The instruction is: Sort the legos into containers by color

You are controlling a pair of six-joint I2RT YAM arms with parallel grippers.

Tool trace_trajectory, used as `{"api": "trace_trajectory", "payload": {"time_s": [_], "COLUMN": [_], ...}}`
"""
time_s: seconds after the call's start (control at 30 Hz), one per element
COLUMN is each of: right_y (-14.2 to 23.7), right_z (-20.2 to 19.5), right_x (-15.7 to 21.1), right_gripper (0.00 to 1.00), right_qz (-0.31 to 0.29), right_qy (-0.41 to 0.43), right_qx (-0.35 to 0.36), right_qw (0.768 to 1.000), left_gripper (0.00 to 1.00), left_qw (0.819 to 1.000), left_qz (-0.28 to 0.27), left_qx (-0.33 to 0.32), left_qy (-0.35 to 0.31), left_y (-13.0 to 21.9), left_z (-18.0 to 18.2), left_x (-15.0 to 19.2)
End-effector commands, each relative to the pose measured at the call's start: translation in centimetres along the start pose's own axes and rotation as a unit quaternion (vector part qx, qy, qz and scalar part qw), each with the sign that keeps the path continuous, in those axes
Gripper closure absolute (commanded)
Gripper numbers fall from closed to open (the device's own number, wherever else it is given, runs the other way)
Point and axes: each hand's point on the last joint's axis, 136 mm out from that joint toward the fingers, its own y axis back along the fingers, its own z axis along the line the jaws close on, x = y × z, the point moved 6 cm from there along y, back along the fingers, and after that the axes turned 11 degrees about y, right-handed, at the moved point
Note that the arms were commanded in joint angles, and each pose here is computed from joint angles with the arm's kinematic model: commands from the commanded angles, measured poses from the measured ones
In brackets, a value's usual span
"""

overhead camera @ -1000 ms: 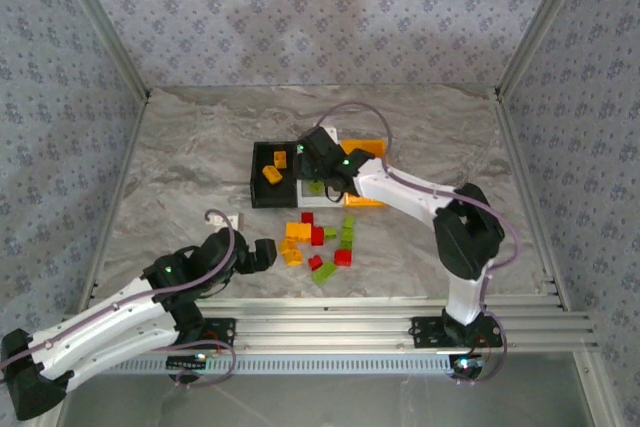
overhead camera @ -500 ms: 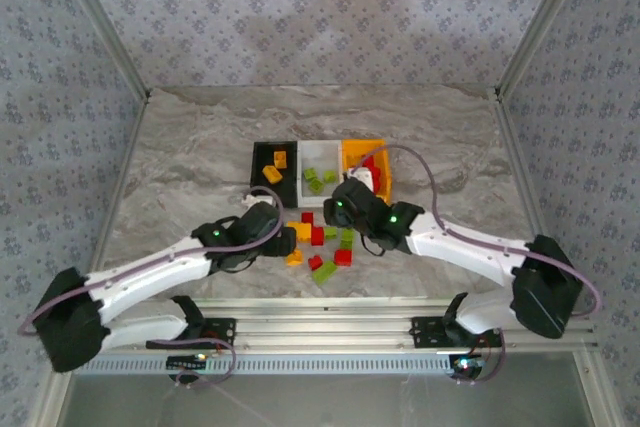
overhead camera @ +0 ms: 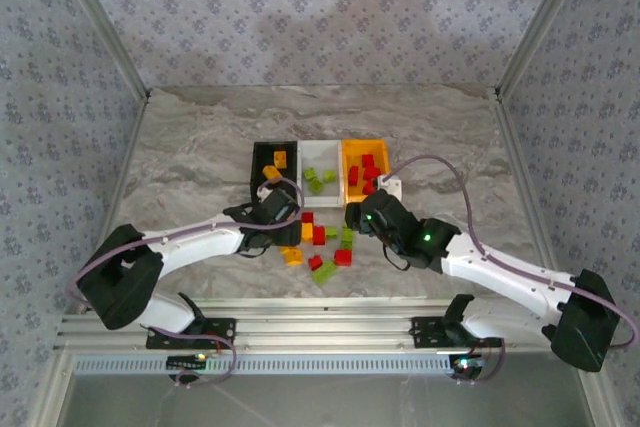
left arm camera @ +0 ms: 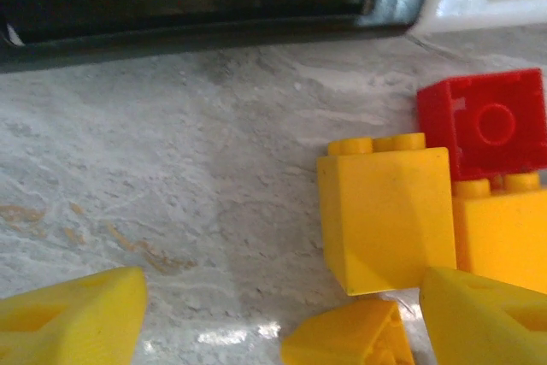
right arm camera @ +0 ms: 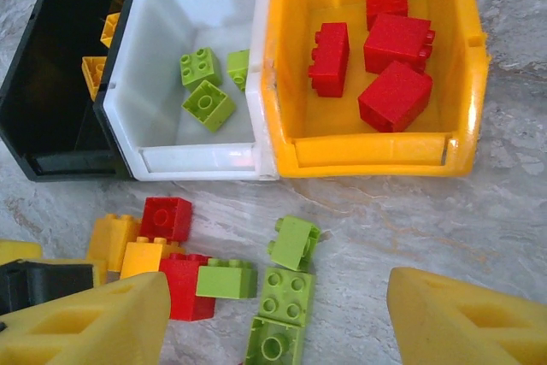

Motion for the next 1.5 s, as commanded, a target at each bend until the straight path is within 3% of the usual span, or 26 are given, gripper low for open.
{"api": "trace_trajectory", "payload": {"time_s": [0.0,0.17,0.4,0.6,0.8,1.13,1.27,1.47], "right_y": [0.3,0.2,0.2,0.5,1.3,2.0,1.8,1.7], "right_z": [-0.9,-0.9,-1.0,-1.3,-1.8,-2.5,-2.5,-2.6], "right_x": [0.1,0.2,0.3,0.6,0.5,0.5,0.6,0.9], "right_gripper": [0.3,0.3,0.3,0.3,0.3,0.29,0.29,0.29], "right_qz": [-0.007,-0.01,-0.011,-0.012,-0.019,-0.029,-0.029,-0.029], "right_qy": [-0.011,-0.013,-0.015,-0.022,-0.027,-0.035,-0.037,-0.041], "right_qx": [0.019,0.017,0.016,0.016,0.019,0.021,0.021,0.019], "right_qw": [1.0,1.0,1.0,1.0,0.999,0.999,0.999,0.999], "left_gripper": [0.18,0.18,0.15,0.14,0.24,0.55,0.62,0.62], "left_qw": [0.999,0.999,0.997,0.999,0.999,0.999,0.999,0.998], "left_qz": [0.002,-0.007,-0.03,-0.034,-0.02,-0.008,-0.011,-0.05], "left_qx": [-0.043,-0.033,0.064,0.017,-0.032,-0.048,-0.036,0.031], "left_qy": [0.017,0.042,0.038,0.009,-0.017,-0.022,-0.016,0.017], "left_y": [-0.2,1.4,4.7,2.3,-1.0,-2.2,-0.8,4.9], "left_z": [2.9,5.0,1.7,0.6,0.3,0.8,0.7,0.4], "left_x": [0.5,0.4,-1.3,-2.6,-3.0,-2.2,-1.8,-2.6]}}
